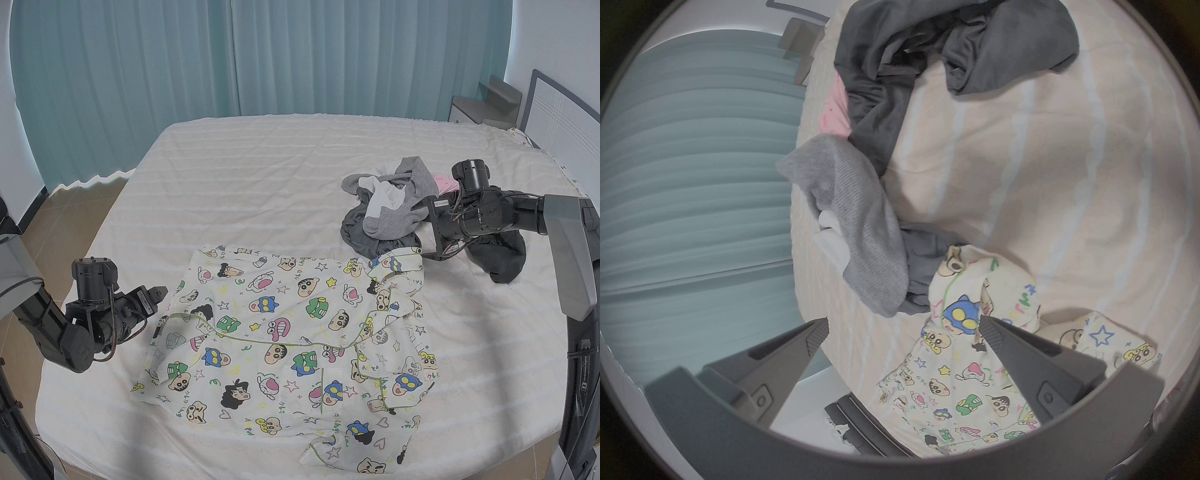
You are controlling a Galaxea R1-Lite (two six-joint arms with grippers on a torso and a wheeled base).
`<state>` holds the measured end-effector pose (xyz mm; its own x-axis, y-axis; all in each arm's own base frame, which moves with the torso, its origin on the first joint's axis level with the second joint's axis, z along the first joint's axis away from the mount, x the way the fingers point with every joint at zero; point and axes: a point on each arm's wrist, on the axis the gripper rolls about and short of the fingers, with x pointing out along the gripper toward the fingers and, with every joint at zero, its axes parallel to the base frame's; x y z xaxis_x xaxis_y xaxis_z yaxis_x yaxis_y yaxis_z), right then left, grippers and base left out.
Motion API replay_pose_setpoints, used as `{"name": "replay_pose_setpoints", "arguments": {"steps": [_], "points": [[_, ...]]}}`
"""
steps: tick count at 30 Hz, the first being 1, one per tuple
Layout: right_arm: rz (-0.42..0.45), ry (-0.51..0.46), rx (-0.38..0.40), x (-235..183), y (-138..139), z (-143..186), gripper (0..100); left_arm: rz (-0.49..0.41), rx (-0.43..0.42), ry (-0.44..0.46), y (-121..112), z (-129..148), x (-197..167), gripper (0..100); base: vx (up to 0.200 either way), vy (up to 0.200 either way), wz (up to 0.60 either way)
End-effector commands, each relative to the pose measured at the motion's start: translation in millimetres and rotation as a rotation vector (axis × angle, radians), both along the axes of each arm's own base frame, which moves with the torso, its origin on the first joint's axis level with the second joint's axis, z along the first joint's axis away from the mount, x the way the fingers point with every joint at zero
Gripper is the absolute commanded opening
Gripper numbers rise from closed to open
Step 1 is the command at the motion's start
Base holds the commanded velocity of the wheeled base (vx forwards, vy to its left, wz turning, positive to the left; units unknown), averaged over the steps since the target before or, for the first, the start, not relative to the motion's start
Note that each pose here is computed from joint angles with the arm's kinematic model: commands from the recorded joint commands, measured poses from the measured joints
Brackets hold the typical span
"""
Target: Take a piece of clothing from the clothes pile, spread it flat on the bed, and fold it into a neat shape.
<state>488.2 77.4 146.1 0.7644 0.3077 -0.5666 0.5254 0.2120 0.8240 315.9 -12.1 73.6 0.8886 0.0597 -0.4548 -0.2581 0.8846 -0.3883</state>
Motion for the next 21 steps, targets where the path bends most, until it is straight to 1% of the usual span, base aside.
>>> {"name": "replay_pose_setpoints", "arguments": {"steps": [1, 2, 3, 5, 7, 8, 9, 13, 15, 18, 19, 21], "points": [[0.002, 0.01, -0.01, -4.9, -4.3, 8.3, 100, 0.006, -0.03, 0.002, 0.2, 3.4, -11.3, 100, 0.0, 0.0, 0.0], [0.024, -0.014, -0.03, -13.4, -9.7, 27.4, 100, -0.007, -0.055, 0.004, 0.0, 5.4, -18.1, 100, 0.0, 0.0, 0.0], [0.065, -0.01, -0.055, -22.0, -11.8, 31.4, 100, -0.022, -0.074, 0.002, -0.3, 8.1, -23.6, 100, 0.0, 0.0, 0.0], [0.175, 0.011, -0.119, -44.3, -17.7, 29.2, 100, -0.057, -0.109, -0.015, 0.6, 17.0, -37.9, 100, 0.0, 0.0, 0.0], [0.282, 0.005, -0.192, -70.0, -27.5, 26.8, 100, -0.103, -0.153, -0.025, 1.7, 24.4, -54.3, 100, 0.0, 0.0, 0.0], [0.299, -0.001, -0.204, -73.5, -28.4, 25.9, 100, -0.113, -0.161, -0.026, 1.5, 25.3, -57.2, 100, 0.0, 0.0, 0.0], [0.391, -0.041, -0.265, -95.1, -36.4, 18.4, 100, -0.171, -0.203, -0.022, 0.6, 28.8, -75.3, 100, 0.0, 0.0, 0.0], [0.542, -0.13, -0.4, -137.3, -51.2, -12.9, 100, -0.275, -0.261, -0.007, -1.0, 29.7, -107.4, 100, 0.0, 0.0, 0.0], [0.606, -0.15, -0.46, -156.0, -56.9, -32.7, 100, -0.277, -0.275, -0.006, -0.7, 29.8, -113.3, 100, 0.0, 0.0, 0.0], [0.692, -0.156, -0.547, -179.2, -59.6, -60.6, 100, -0.248, -0.351, -0.004, -0.9, 31.6, -118.0, 100, 0.0, 0.0, 0.0], [0.715, -0.161, -0.568, -184.9, -58.5, -66.8, 100, -0.239, -0.374, -0.007, -0.9, 32.8, -119.1, 100, 0.0, 0.0, 0.0], [0.739, -0.16, -0.576, -194.4, -56.0, -74.5, 100, -0.227, -0.401, -0.004, -0.9, 33.1, -121.1, 100, 0.0, 0.0, 0.0]]}}
